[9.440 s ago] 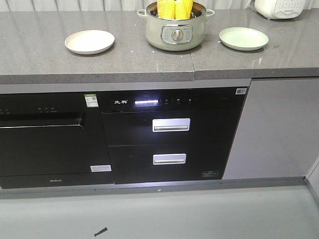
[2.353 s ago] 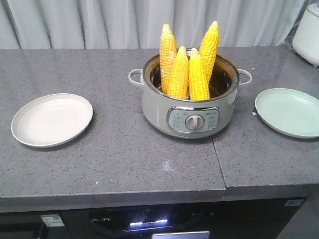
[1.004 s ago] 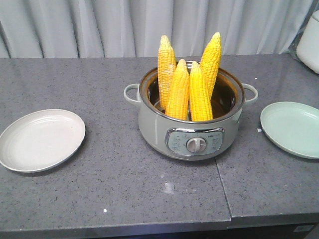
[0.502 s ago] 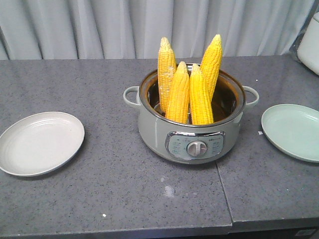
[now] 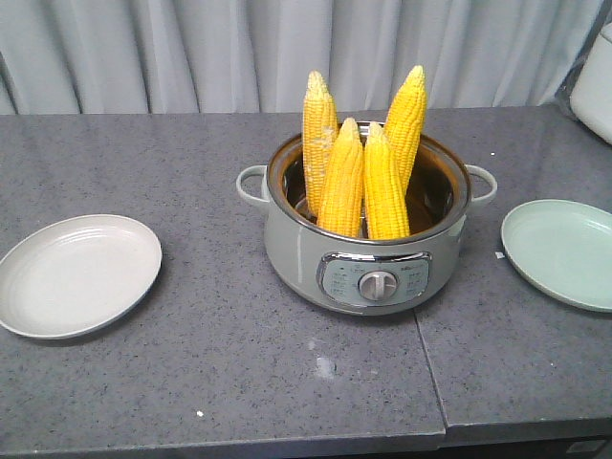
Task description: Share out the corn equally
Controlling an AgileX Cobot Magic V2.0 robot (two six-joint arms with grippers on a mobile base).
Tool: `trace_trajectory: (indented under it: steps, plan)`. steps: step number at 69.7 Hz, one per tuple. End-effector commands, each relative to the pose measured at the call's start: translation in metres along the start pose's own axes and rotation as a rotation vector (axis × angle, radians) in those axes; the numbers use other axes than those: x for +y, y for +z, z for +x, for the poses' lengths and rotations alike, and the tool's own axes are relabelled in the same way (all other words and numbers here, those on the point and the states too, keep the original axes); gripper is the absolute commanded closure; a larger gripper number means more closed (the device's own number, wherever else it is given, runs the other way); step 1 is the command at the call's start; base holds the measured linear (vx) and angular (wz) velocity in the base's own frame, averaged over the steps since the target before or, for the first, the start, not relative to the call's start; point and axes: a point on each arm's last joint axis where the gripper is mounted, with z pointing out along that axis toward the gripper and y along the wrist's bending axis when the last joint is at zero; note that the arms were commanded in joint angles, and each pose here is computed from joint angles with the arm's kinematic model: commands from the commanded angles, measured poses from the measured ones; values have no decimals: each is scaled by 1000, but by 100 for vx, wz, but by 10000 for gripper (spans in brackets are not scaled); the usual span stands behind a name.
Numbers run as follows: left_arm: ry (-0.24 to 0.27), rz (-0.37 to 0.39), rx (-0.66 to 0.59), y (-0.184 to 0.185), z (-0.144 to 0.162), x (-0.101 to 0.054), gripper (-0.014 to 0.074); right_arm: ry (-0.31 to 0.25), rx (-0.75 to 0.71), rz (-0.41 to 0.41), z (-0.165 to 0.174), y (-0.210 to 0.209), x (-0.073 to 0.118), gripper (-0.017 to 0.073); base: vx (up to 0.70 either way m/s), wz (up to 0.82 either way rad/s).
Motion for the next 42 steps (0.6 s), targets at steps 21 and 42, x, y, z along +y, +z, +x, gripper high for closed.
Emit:
trace_trajectory:
  steps: [21,42]
  plan:
    - [-7,21,-90,-1,-8,-2,603,-15,-72,8,-5,0,0,571,0,0]
    - [-7,21,-90,-1,-8,-2,603,-72,-63,16,-4,0,-1,571,0,0]
